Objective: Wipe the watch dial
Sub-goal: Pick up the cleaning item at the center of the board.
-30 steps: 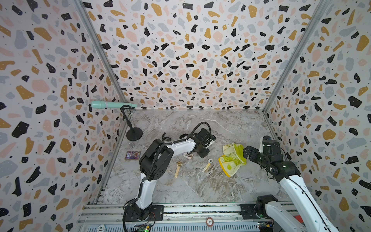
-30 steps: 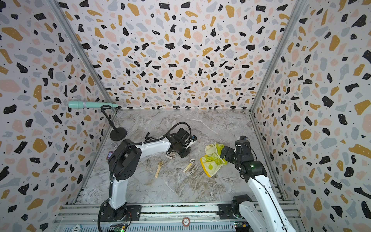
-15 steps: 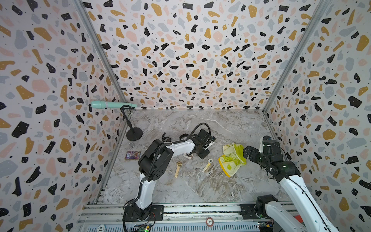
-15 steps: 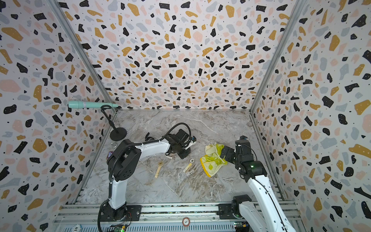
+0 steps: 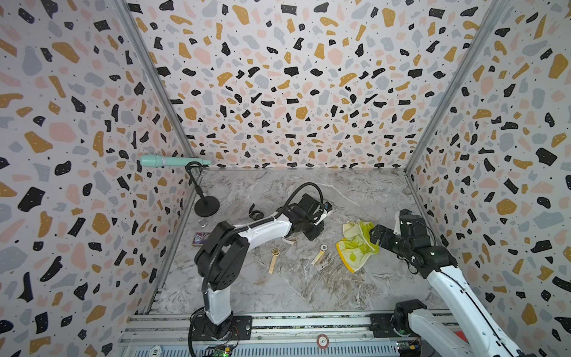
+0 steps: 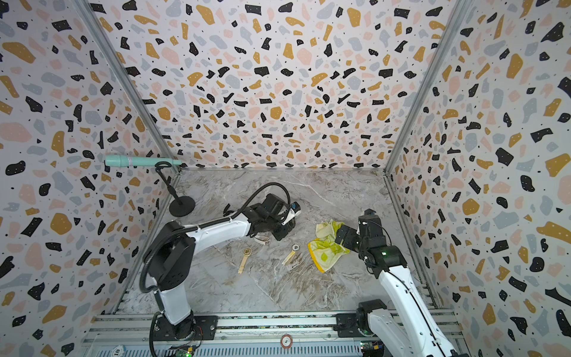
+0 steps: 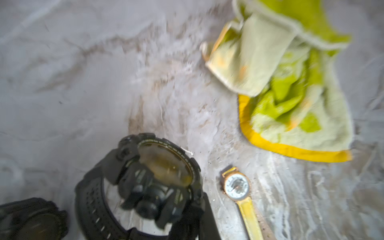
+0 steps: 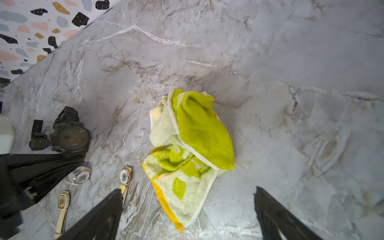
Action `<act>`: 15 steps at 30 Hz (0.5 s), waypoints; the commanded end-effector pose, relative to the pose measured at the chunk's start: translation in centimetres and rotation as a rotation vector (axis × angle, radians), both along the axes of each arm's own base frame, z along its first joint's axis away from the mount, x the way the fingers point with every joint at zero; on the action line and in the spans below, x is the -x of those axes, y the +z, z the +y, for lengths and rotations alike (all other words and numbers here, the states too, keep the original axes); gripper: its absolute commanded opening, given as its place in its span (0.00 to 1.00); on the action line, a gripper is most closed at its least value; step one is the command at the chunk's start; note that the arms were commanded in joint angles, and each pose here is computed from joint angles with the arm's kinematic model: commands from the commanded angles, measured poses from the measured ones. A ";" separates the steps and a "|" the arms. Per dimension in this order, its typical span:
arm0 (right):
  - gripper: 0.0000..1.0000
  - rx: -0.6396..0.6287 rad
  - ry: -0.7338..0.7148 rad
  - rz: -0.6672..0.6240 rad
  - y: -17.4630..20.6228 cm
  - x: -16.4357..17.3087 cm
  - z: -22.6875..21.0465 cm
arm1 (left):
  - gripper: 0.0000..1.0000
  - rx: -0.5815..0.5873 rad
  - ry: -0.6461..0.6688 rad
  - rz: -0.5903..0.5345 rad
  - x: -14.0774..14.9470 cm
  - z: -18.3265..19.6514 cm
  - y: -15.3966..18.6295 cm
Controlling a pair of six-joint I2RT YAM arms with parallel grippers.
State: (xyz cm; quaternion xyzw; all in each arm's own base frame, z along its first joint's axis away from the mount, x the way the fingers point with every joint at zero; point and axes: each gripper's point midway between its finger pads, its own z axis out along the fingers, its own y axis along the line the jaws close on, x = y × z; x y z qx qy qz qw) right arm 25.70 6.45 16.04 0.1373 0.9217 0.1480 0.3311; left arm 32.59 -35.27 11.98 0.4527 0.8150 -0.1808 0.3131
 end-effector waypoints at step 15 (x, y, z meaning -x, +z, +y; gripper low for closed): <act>0.91 0.023 0.208 0.266 -8.2 -0.4 8.1 | 0.00 0.504 -0.023 -0.568 5.0 4.4 15.5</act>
